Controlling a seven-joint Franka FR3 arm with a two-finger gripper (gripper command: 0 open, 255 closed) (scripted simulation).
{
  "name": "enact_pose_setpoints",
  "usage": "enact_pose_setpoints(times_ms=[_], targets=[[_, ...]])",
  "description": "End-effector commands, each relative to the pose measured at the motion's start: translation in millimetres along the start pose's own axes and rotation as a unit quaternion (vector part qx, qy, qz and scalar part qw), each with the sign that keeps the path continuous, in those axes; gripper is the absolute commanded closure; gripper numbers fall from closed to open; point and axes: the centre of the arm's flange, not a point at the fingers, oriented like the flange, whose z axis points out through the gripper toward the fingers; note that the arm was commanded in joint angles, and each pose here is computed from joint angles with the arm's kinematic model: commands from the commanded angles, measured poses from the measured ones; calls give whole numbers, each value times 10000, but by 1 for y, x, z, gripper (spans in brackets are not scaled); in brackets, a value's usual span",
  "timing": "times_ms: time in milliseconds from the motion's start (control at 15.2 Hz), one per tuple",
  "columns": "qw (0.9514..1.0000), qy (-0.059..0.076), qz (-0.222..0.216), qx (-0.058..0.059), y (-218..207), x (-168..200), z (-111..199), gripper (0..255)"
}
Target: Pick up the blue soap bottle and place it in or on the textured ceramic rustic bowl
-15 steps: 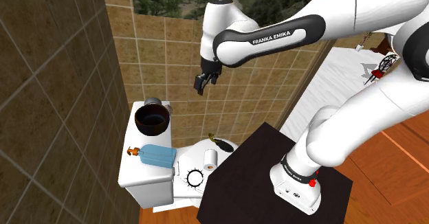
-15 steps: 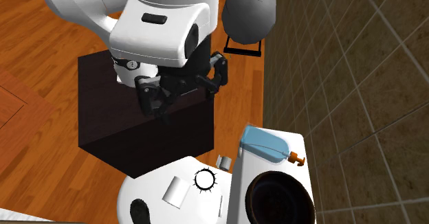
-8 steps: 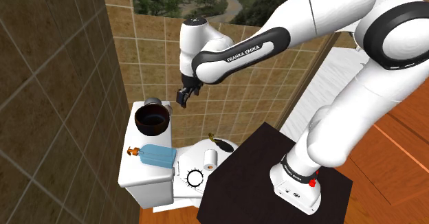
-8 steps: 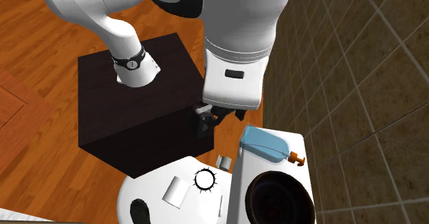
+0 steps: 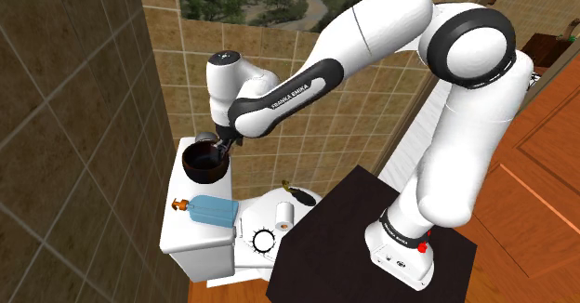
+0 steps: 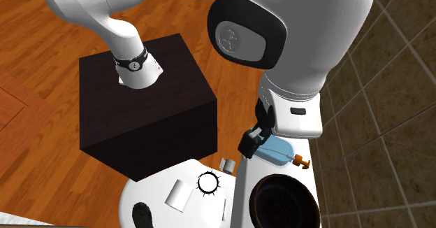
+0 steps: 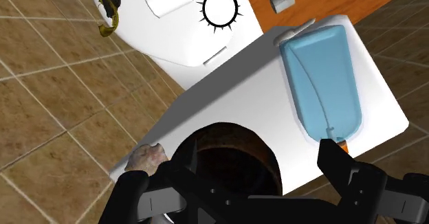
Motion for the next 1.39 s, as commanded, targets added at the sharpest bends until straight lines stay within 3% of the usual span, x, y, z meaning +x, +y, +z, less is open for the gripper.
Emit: enact_pose_setpoints(times_ms=[0, 990, 1320], targets=[[9999, -4, -115, 1, -17, 13, 17, 0], [9954, -40, -955, 6, -154, 95, 135, 0], [9952, -41, -982, 7, -159, 97, 159, 0]])
